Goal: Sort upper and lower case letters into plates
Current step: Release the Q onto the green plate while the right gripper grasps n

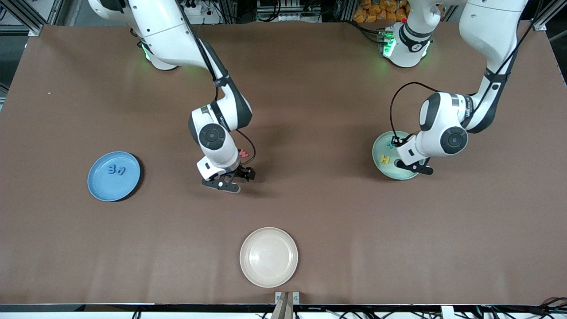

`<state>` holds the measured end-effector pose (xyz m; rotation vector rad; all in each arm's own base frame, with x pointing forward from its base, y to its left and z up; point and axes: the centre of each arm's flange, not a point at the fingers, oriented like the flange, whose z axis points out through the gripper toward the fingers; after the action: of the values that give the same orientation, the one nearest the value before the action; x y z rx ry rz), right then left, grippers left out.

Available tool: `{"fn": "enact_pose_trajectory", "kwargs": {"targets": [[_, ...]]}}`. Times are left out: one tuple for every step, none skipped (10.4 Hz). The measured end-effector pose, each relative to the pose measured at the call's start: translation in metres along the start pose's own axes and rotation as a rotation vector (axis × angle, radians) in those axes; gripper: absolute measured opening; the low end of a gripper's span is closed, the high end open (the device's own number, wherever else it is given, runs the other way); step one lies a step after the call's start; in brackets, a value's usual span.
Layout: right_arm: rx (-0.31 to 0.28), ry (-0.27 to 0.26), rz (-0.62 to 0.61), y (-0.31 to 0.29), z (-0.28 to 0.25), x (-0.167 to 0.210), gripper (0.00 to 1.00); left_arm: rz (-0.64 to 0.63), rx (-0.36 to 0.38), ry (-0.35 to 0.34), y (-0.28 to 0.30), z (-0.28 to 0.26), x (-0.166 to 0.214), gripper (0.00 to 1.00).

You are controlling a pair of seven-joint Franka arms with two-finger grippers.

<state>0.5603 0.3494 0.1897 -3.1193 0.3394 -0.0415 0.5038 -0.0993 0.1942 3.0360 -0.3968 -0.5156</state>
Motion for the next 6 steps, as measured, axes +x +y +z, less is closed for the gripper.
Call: {"fn": "enact_pose_trajectory", "kwargs": {"targets": [[-0.001, -0.001, -0.007, -0.003, 0.001, -0.004, 1.00, 0.001, 0.000, 0.003, 0.000, 0.000, 0.000, 0.47], [-0.001, -0.001, -0.011, -0.005, 0.001, -0.005, 1.00, 0.001, 0.001, 0.008, 0.000, -0.002, 0.000, 0.61], [-0.001, -0.001, -0.017, -0.008, 0.001, -0.008, 1.00, 0.002, 0.002, 0.013, 0.000, -0.005, 0.000, 0.74], [-0.001, -0.001, -0.025, -0.011, 0.001, -0.012, 1.00, 0.003, 0.002, 0.018, 0.001, -0.008, -0.001, 0.88], [-0.002, -0.003, -0.034, -0.016, 0.002, -0.018, 1.00, 0.006, 0.003, 0.021, 0.004, -0.011, 0.000, 1.00], [-0.006, -0.006, -0.034, -0.021, 0.004, -0.024, 1.00, -0.004, 0.004, 0.025, 0.009, -0.018, 0.003, 1.00]]}}
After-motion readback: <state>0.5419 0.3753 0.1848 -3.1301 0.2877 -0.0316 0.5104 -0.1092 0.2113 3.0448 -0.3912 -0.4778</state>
